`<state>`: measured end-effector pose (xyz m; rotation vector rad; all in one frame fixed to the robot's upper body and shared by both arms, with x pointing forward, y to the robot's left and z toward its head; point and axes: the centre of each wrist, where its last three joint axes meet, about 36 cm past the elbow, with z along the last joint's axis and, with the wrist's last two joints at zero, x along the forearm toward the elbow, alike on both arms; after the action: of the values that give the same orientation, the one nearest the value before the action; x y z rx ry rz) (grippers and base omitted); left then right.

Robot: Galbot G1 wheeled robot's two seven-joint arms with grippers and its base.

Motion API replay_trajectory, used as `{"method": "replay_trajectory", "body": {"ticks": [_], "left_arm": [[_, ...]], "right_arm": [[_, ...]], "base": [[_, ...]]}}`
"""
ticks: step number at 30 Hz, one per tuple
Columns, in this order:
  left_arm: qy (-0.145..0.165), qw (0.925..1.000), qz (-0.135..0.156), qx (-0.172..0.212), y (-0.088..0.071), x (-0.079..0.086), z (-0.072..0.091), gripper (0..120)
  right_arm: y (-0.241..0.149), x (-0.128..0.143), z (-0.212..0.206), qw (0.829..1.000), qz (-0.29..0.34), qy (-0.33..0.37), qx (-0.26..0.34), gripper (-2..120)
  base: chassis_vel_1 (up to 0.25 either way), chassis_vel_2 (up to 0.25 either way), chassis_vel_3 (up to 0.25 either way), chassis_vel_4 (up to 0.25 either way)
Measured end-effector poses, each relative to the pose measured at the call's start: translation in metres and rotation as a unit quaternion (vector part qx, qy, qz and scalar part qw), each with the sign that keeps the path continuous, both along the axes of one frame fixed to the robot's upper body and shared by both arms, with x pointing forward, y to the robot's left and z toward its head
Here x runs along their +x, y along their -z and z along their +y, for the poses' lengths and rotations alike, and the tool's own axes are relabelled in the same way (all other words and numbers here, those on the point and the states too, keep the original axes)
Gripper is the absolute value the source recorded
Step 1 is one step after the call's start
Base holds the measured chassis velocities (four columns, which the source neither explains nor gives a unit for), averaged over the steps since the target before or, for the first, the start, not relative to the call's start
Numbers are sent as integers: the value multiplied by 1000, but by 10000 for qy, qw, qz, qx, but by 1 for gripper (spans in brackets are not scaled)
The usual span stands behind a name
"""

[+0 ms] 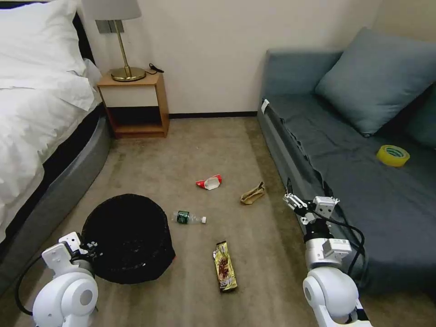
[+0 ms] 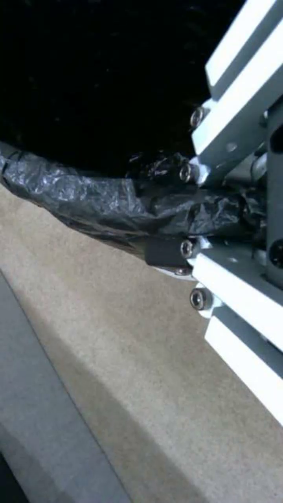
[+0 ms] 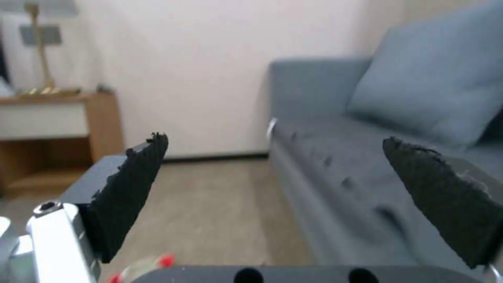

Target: Pick up the trash bin, then pick up the garbage on the floor and place it into the trash bin.

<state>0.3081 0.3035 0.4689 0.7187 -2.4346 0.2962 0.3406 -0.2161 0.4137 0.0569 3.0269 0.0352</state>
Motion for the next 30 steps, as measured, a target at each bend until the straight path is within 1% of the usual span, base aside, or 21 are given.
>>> {"method": "replay_trajectory", "body": {"ticks": [1, 2, 5, 6, 7, 9, 11, 12, 13, 14, 16, 17, 20, 21, 24, 25, 28, 30], "left_arm": [[-1, 10000, 1, 2, 0, 0, 0, 3], [-1, 10000, 1, 2, 0, 0, 0, 3], [-4, 10000, 14, 5, 1, -1, -1, 3], [1, 10000, 19, 5, 2, -2, -1, 3], [1, 10000, 19, 5, 2, -2, -1, 3], [5, 10000, 15, -6, 2, -3, -2, 3], [0, 10000, 20, -14, 2, -3, -2, 3], [0, 10000, 20, -14, 2, -3, -2, 3], [-6, 10000, 26, -12, 3, -4, -2, 3], [-19, 10000, 37, -11, 4, -4, -1, 3], [-40, 10000, 67, -16, 6, -5, 0, 3], [-40, 10000, 67, -16, 6, -5, 0, 3], [-92, 9999, 111, -10, 10, -5, 3, 3], [-92, 9999, 111, -10, 10, -5, 3, 3], [-130, 9998, 165, 3, 14, -5, 6, 3], [-130, 9998, 165, 3, 14, -5, 6, 3], [-160, 9997, 188, 15, 17, -5, 8, 3], [-167, 9997, 198, 18, 18, -5, 8, 3]], "right_arm": [[0, 1, 3, 9998, 149, -60, 102, 100], [0, 1, 3, 9998, 149, -60, 102, 100], [2, 6, 21, 9909, 1036, -367, 781, 100], [6, 8, 28, 9830, 1426, -564, 1013, 100], [6, 8, 28, 9830, 1426, -564, 1013, 100], [8, 10, 38, 9691, 1996, -791, 1214, 100], [12, 15, 50, 9392, 2907, -1077, 1474, 100], [12, 15, 50, 9392, 2907, -1077, 1474, 100], [15, 17, 53, 9303, 3135, -1166, 1504, 100], [19, 20, 57, 9192, 3404, -1253, 1534, 100], [31, 29, 62, 8912, 3998, -1428, 1597, 100], [31, 29, 62, 8912, 3998, -1428, 1597, 100], [52, 41, 64, 8581, 4625, -1636, 1516, 100], [52, 41, 64, 8581, 4625, -1636, 1516, 100], [87, 52, 66, 8387, 4984, -1760, 1311, 100], [87, 52, 66, 8387, 4984, -1760, 1311, 100], [122, 55, 74, 8261, 5222, -1815, 1094, 100], [129, 55, 77, 8255, 5240, -1821, 1038, 100]], "base": [[0, 0, 0, 0], [0, 0, 0, 0], [0, 0, 0, 0], [0, 0, 0, 0], [0, 0, 0, 0], [0, 0, 0, 0], [0, 0, 0, 0], [0, 0, 0, 0], [0, 0, 0, 0], [0, 0, 0, 0], [0, 0, 0, 0], [0, 0, 0, 0], [0, 0, 0, 0], [0, 0, 0, 0], [0, 0, 0, 0], [0, 0, 0, 0], [0, 0, 0, 0], [0, 0, 0, 0]]}}
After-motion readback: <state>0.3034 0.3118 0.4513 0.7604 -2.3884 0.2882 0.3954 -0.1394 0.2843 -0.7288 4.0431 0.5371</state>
